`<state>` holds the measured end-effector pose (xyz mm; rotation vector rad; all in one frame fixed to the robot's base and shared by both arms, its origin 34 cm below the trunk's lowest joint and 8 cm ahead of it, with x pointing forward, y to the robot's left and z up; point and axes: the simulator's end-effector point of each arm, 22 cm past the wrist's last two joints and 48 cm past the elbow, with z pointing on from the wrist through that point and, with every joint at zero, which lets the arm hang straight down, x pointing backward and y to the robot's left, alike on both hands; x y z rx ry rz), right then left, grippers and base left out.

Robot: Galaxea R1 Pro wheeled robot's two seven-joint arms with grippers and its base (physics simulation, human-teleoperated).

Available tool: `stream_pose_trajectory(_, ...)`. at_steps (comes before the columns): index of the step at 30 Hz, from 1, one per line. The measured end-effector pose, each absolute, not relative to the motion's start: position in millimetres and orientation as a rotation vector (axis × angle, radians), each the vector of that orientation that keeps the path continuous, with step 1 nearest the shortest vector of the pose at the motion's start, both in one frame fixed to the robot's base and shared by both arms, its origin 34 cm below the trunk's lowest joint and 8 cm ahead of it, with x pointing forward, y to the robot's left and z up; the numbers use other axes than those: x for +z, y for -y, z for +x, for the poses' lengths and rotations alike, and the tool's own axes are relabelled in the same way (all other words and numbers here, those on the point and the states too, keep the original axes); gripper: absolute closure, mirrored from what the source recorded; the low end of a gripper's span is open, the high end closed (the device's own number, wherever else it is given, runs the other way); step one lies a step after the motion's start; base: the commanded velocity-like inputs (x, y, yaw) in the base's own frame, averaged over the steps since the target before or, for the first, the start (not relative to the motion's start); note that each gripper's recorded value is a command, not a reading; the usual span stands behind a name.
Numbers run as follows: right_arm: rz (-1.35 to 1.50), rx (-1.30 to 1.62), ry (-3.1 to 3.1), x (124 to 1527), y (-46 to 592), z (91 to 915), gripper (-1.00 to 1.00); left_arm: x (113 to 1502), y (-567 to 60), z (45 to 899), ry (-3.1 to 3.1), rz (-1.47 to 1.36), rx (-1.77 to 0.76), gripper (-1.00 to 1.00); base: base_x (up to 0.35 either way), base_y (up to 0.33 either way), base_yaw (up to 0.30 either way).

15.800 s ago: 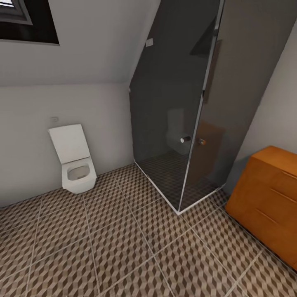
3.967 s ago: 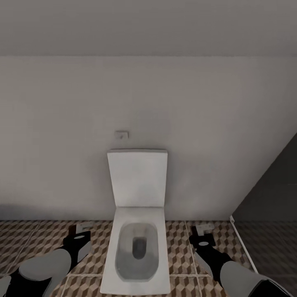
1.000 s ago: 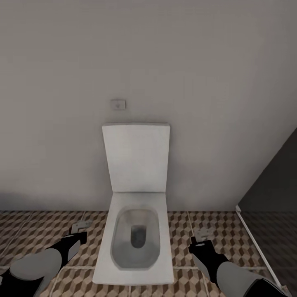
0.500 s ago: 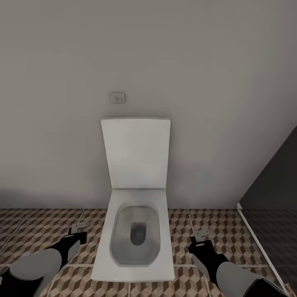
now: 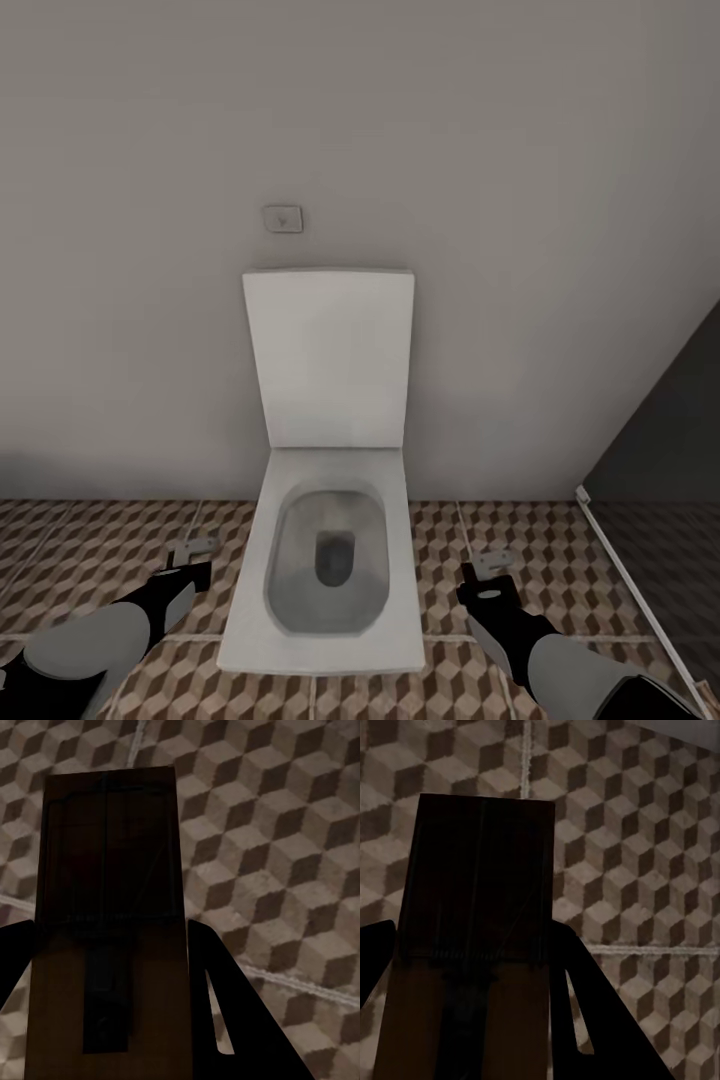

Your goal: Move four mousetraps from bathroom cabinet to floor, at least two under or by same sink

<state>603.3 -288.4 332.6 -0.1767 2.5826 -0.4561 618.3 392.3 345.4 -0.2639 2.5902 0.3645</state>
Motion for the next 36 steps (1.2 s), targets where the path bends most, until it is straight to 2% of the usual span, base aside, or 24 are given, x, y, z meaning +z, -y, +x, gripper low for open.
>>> stream_pose_trajectory(15, -0.21, -0.338, -2.596, 294.5, 268.9, 596.3, 1.0, 299.1, -383.4, 584.6, -2.754, -0.264, 0.348, 1.0, 0.0, 0.0, 0.0)
stream_pose_trajectory(22, -0.213, -0.331, -2.596, 279.0, 265.9, 592.7, 1.0, 277.4, -368.0, 565.7, -2.877, -0.261, 0.25, 1.0, 0.0, 0.0, 0.0)
stream_pose_trajectory(36, -0.216, -0.328, -2.595, 247.9, 263.7, 585.0, 1.0, 247.7, -377.0, 557.6, -2.876, -0.269, 0.256, 1.0, 0.0, 0.0, 0.0)
